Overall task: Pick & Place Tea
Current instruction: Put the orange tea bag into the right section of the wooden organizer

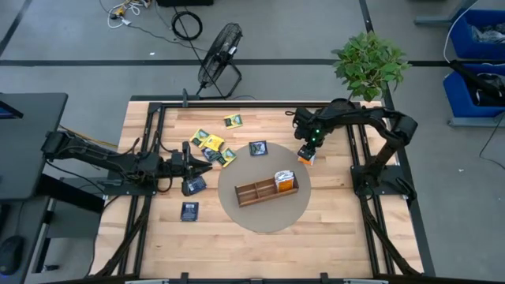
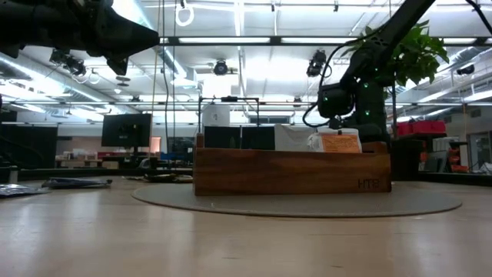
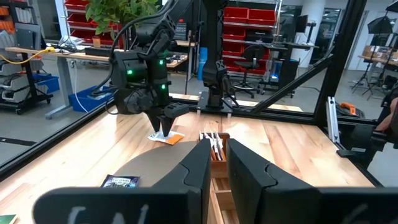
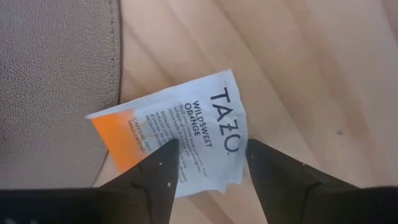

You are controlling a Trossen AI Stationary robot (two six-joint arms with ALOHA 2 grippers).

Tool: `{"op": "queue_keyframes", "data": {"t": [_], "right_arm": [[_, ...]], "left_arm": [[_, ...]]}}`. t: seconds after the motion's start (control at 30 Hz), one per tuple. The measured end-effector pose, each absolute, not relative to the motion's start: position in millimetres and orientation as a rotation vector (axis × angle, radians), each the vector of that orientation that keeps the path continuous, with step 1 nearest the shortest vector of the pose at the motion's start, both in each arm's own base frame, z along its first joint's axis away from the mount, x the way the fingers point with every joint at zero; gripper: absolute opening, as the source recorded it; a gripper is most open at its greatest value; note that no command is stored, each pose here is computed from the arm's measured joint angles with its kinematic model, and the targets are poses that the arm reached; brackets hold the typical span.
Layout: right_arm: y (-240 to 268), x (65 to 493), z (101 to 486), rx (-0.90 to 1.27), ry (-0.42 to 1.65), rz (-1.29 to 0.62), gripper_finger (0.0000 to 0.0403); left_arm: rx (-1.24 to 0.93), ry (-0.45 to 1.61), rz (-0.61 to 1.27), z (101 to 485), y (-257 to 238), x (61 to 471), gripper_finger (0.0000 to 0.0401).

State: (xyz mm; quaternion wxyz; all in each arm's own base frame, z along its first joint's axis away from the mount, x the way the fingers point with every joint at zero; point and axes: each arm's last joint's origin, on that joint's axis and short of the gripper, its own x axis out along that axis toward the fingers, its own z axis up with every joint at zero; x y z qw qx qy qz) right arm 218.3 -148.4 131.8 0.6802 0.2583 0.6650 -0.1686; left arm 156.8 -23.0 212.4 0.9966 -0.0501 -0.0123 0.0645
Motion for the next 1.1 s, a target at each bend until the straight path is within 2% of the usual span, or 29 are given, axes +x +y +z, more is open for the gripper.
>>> {"op": "queue_keyframes", "data": {"t": [0.17, 0.57, 0.87, 1.1], "right_arm": [[-149, 217, 132, 0.564, 1.497, -0.371, 0.0151], [-147, 214, 145, 0.528, 1.451, -0.399, 0.0008], [-143, 214, 158, 0.471, 1.416, -0.433, 0.0003], [-119, 222, 179, 0.275, 1.385, -0.507, 0.0001]], "left_arm": [[-0.099, -0.024, 0.129, 212, -23, 157, 0.0053], [-0.099, -0.023, 0.129, 212, -23, 157, 0.0053], [-0.099, -0.023, 0.130, 212, -23, 157, 0.0053], [-0.099, -0.023, 0.130, 212, -23, 157, 0.0053]]}}
